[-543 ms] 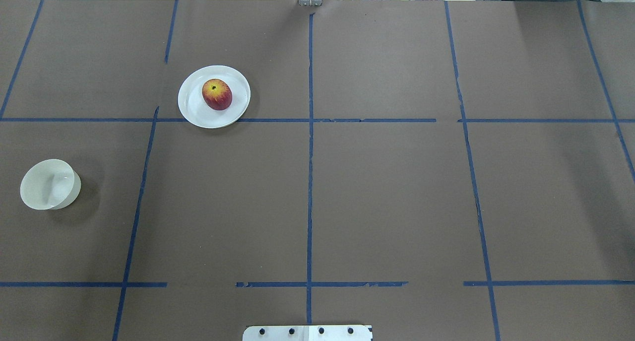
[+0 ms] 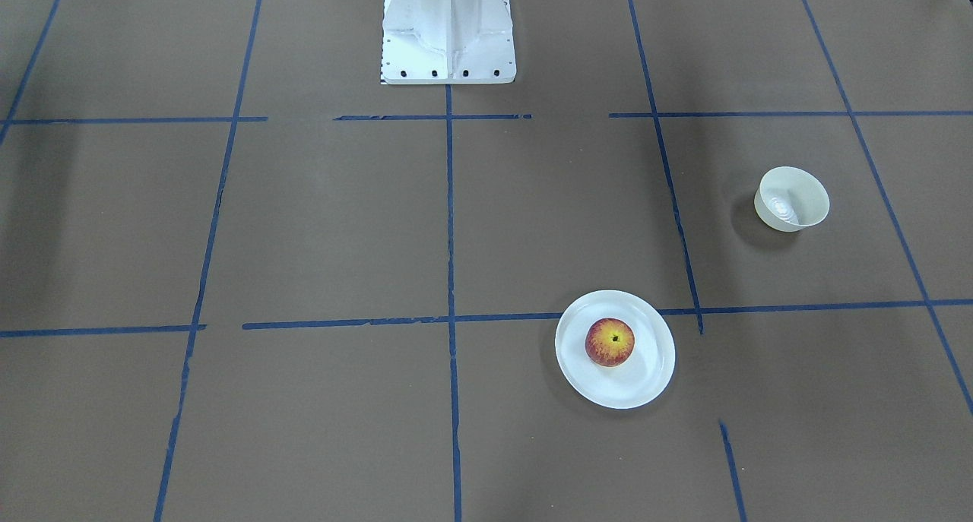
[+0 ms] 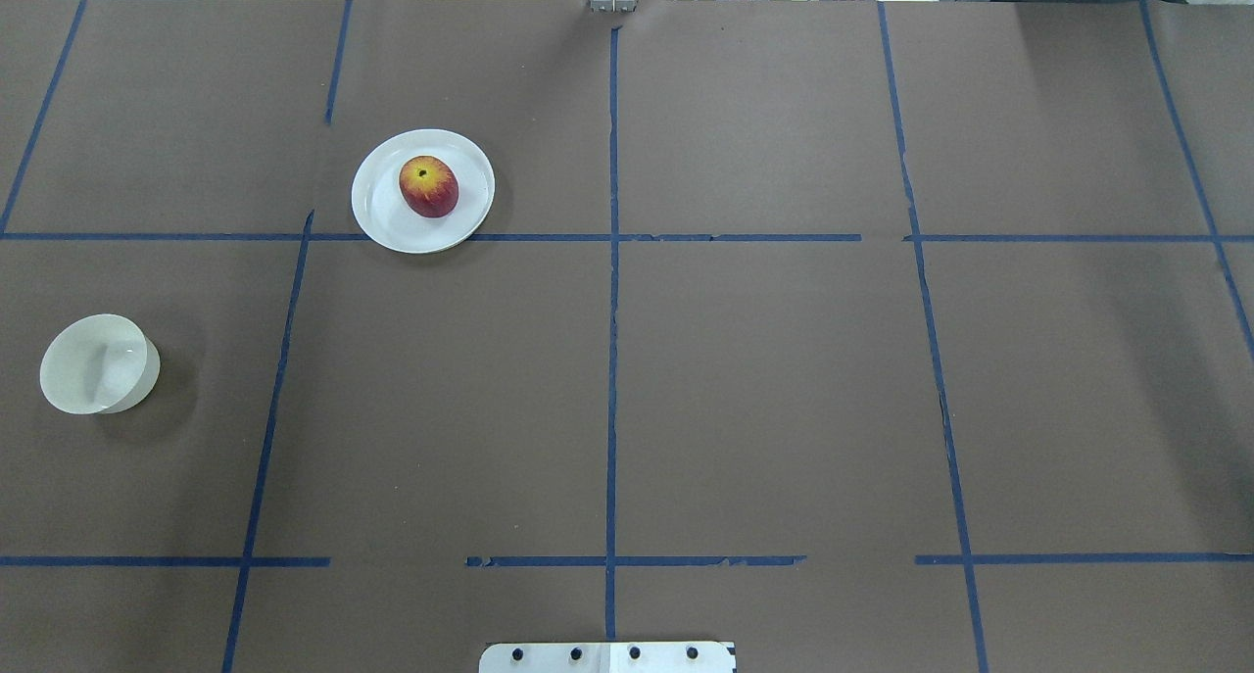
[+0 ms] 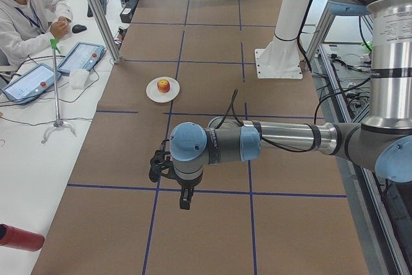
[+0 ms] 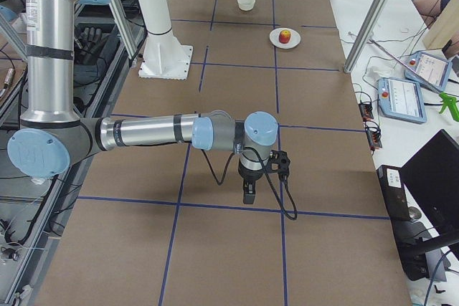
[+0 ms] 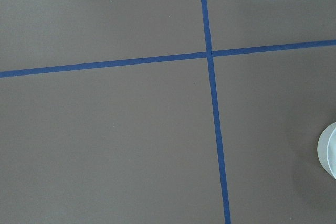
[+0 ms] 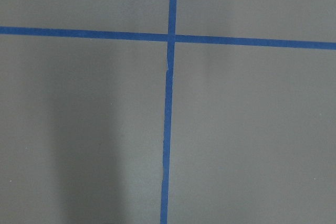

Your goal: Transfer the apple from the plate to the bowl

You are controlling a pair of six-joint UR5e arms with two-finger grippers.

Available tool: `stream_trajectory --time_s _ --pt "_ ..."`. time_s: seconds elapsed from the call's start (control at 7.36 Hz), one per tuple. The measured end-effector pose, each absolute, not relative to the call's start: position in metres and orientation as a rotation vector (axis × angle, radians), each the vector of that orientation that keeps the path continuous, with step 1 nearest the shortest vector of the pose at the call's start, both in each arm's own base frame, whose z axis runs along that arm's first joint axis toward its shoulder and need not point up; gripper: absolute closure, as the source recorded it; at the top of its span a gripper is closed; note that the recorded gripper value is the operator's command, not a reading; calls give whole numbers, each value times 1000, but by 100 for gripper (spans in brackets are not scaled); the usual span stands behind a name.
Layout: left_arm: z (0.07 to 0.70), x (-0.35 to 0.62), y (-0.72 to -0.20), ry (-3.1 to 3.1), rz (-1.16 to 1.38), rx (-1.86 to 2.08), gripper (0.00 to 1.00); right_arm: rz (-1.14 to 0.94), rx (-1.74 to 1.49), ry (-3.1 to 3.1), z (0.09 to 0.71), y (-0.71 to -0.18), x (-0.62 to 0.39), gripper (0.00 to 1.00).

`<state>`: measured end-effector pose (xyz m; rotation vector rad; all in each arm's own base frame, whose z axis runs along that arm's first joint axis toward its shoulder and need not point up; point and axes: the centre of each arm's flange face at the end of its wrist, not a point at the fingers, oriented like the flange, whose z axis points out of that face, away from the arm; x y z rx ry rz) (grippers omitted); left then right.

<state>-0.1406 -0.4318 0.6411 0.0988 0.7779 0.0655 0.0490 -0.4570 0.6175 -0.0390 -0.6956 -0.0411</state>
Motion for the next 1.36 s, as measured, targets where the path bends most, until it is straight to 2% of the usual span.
stream_trajectory --time_s 0.27,0.54,0.81,1.36 --pt "656 -145 -425 699 69 75 0 -41 -40 -696 618 -457 49 0" --pt "641 -125 -437 763 50 141 0 -42 -39 -696 618 -457 49 0" --pt "582 -31 -470 885 19 98 0 -42 -38 -696 617 -457 49 0" --pt "416 174 -537 961 -153 -27 0 -42 -38 -696 617 -457 49 0"
